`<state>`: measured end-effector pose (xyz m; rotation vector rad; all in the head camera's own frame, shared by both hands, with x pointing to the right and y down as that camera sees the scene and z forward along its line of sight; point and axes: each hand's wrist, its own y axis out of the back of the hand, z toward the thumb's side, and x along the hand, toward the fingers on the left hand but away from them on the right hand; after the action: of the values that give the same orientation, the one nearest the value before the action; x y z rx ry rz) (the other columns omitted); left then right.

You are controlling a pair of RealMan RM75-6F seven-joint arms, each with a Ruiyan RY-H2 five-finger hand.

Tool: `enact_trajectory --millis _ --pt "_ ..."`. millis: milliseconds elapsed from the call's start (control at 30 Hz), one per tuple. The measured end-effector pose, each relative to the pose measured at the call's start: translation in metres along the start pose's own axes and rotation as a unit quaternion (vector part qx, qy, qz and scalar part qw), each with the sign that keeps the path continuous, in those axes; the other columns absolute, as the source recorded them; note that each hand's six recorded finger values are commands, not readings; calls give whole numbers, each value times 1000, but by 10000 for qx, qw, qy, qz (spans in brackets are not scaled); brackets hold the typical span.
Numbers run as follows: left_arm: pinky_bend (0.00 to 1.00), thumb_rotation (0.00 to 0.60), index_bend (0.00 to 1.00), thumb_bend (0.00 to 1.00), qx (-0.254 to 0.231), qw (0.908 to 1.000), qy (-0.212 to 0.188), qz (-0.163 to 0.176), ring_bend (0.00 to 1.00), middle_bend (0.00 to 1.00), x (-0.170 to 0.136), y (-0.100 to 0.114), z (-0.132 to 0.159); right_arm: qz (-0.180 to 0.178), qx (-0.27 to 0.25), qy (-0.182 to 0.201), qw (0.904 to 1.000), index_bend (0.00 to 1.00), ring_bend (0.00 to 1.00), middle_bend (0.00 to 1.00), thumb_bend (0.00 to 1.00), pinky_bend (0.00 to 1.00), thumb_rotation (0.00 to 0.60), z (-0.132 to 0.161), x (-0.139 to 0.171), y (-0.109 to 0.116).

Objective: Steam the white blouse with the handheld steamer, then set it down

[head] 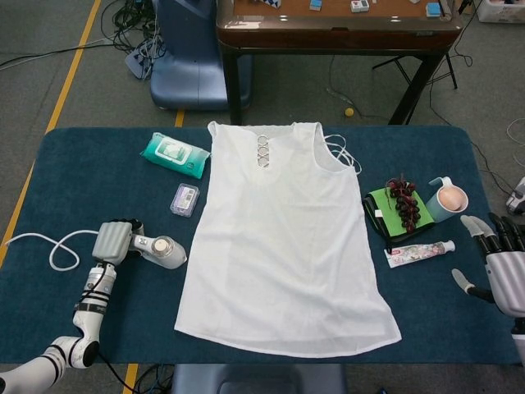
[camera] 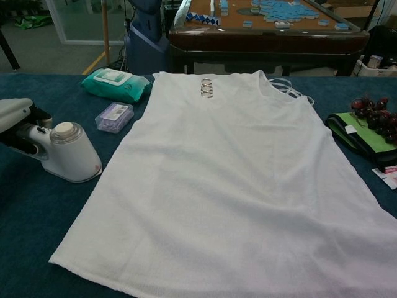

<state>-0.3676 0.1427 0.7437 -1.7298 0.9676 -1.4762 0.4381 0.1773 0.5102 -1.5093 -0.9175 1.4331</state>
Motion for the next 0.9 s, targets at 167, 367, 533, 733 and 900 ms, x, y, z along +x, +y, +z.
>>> enact_trajectory --millis 167,367,533,733,900 --pt "512 600 754 246 -311 9994 95 -91 567 643 4 -6 -1 32 -1 55 10000 95 0 160 276 15 600 3 -1 -1" --pt "560 600 830 246 -1126 9926 375 -241 585 669 10 -9 -7 78 -26 201 9998 95 0 160 276 15 600 11 -4 -4" --pt "560 600 848 246 -1477 9877 476 -200 594 679 13 -4 -12 137 -37 279 9995 95 0 160 276 15 600 15 -7 -8" --pt "560 600 848 246 -1655 9856 335 -35 596 685 13 9 -8 242 -72 529 9983 95 0 160 276 15 600 27 -7 -14" --pt "560 600 848 246 -1661 9860 96 104 596 685 11 21 4 497 -211 911 9944 95 0 161 276 15 600 47 -7 -26"
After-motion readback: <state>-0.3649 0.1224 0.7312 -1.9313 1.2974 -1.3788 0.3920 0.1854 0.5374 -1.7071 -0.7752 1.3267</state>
